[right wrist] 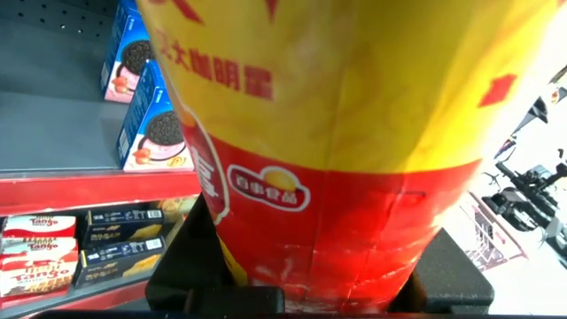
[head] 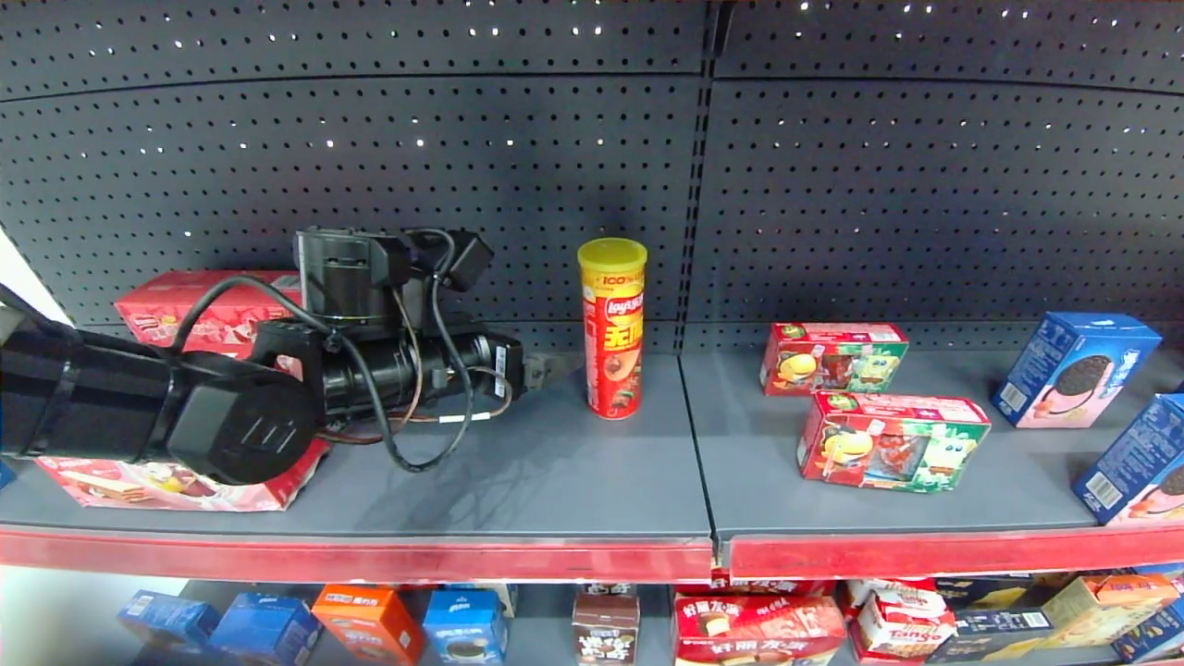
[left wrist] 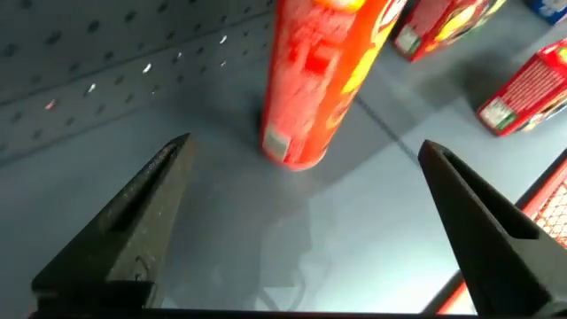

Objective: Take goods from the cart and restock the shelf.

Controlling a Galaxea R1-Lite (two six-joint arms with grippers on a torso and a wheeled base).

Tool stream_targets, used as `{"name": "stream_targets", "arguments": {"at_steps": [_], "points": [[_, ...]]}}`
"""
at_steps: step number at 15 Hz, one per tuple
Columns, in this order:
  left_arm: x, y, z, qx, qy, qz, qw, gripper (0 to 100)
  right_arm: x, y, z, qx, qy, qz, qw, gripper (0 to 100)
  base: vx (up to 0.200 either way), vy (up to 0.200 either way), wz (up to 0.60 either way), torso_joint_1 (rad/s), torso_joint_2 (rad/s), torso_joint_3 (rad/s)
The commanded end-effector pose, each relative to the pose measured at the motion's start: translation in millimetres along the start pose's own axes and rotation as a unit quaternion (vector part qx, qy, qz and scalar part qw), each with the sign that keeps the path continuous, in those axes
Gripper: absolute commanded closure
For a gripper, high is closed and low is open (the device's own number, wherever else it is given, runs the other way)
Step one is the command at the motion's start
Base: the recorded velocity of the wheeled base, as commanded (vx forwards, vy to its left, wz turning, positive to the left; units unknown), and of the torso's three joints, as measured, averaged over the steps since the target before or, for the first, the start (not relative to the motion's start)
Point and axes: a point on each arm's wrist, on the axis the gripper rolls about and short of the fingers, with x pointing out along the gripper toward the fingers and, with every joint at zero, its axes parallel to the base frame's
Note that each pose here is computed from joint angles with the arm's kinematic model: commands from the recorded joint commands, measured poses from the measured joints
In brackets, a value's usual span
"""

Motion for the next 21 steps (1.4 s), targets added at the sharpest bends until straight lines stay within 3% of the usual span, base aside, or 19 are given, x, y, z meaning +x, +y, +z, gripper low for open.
{"name": "stream_targets", "arguments": {"at_steps": [1, 7, 14, 16, 19, 21], "points": [[18, -2.2, -0.9, 0.003, 0.001, -0.009, 1.0, 0, -1, 1, -2, -0.001, 0.0, 0.0, 1.0, 100, 0.0, 0.0, 0.0, 0.0, 0.0, 0.0], [51, 8.5, 11.5, 0.01, -0.028, 0.013, 0.9995, 0, -1, 2, -3, -0.002, 0.002, 0.0, 1.0, 100, 0.0, 0.0, 0.0, 0.0, 0.0, 0.0], [62, 11.3, 14.9, 0.012, -0.038, 0.018, 0.9991, 0, -4, 2, -5, -0.002, -0.001, -0.002, 1.0, 100, 0.0, 0.0, 0.0, 0.0, 0.0, 0.0], [63, 9.3, 15.2, 0.013, -0.038, 0.015, 0.9991, 0, -6, 3, -8, -0.002, -0.003, -0.003, 1.0, 100, 0.0, 0.0, 0.0, 0.0, 0.0, 0.0], [68, -7.0, 17.7, 0.017, -0.042, -0.004, 0.9989, 0, -8, 5, -13, -0.006, -0.002, -0.002, 1.0, 100, 0.0, 0.0, 0.0, 0.0, 0.0, 0.0], [75, -9.8, 16.0, 0.011, -0.042, -0.004, 0.999, 0, -8, 5, -14, -0.007, 0.0, -0.002, 1.0, 100, 0.0, 0.0, 0.0, 0.0, 0.0, 0.0]]}}
